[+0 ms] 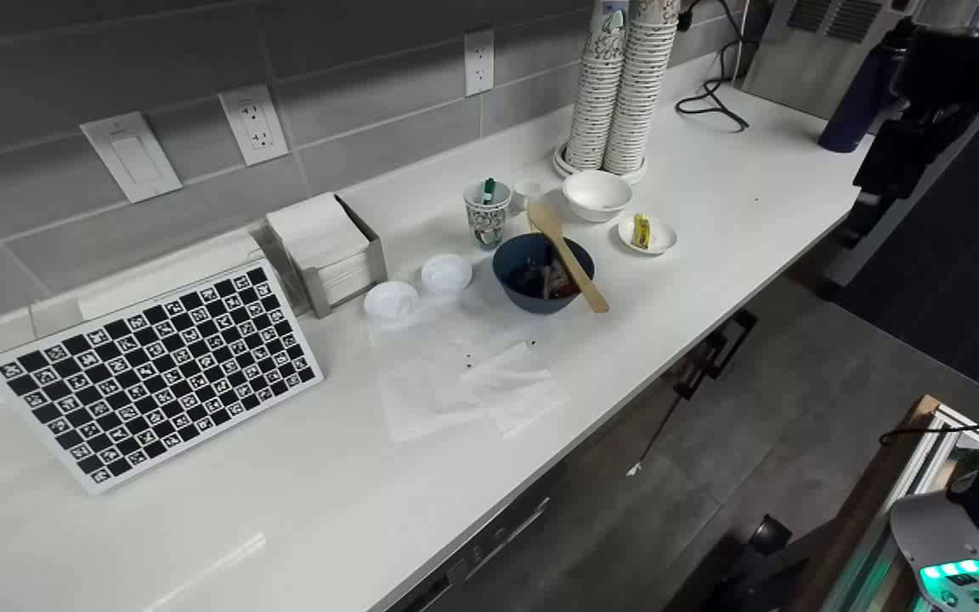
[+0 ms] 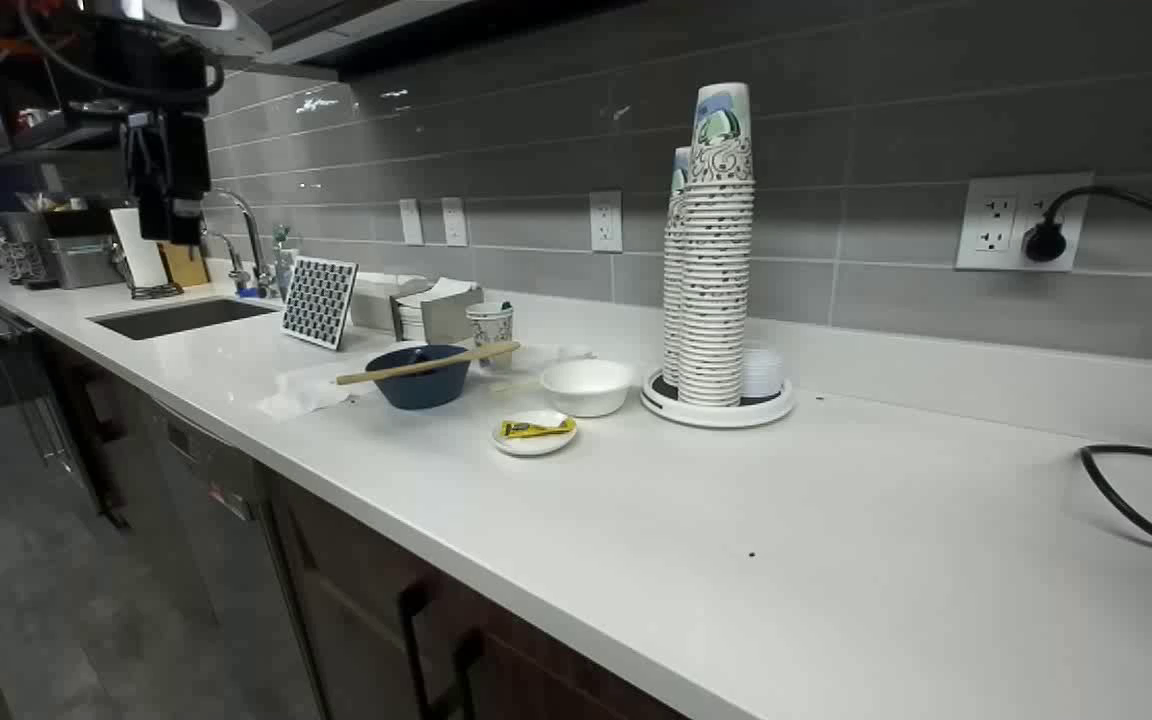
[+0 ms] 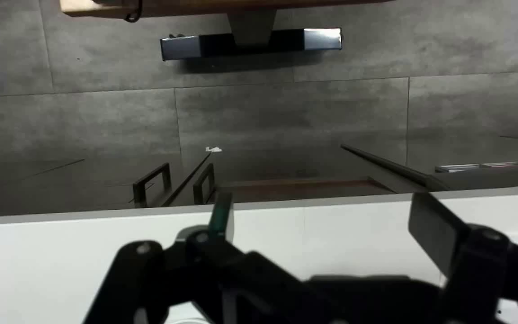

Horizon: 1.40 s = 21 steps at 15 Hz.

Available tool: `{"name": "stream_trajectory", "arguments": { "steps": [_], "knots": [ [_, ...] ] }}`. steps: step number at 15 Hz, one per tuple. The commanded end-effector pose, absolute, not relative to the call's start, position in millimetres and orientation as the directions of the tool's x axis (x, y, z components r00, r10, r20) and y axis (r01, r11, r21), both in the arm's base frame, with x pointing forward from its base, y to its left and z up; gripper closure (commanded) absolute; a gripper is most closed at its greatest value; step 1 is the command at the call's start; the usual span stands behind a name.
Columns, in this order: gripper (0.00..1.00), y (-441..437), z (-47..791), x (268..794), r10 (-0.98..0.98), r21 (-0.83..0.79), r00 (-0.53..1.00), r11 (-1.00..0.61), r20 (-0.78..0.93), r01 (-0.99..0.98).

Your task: Move the black object to the cup

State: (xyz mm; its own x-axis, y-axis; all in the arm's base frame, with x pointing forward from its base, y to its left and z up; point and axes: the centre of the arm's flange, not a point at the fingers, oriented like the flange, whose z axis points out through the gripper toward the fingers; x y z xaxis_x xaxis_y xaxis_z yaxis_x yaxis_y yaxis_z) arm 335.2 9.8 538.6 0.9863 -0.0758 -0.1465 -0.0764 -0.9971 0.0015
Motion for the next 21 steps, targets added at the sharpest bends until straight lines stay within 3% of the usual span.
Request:
{"name": "stream_trajectory", "arguments": {
  "steps": [1, 18, 21],
  "knots": [
    [0.0, 10, 539, 335, -0.076, 0.001, 0.986, -0.997, -0.146, -0.076],
    [0.0, 10, 539, 335, -0.076, 0.001, 0.986, -0.997, -0.146, -0.076],
    [0.0, 11, 537, 376, -0.097, 0.007, 0.989, -0.995, -0.111, -0.097]
  ]
}}
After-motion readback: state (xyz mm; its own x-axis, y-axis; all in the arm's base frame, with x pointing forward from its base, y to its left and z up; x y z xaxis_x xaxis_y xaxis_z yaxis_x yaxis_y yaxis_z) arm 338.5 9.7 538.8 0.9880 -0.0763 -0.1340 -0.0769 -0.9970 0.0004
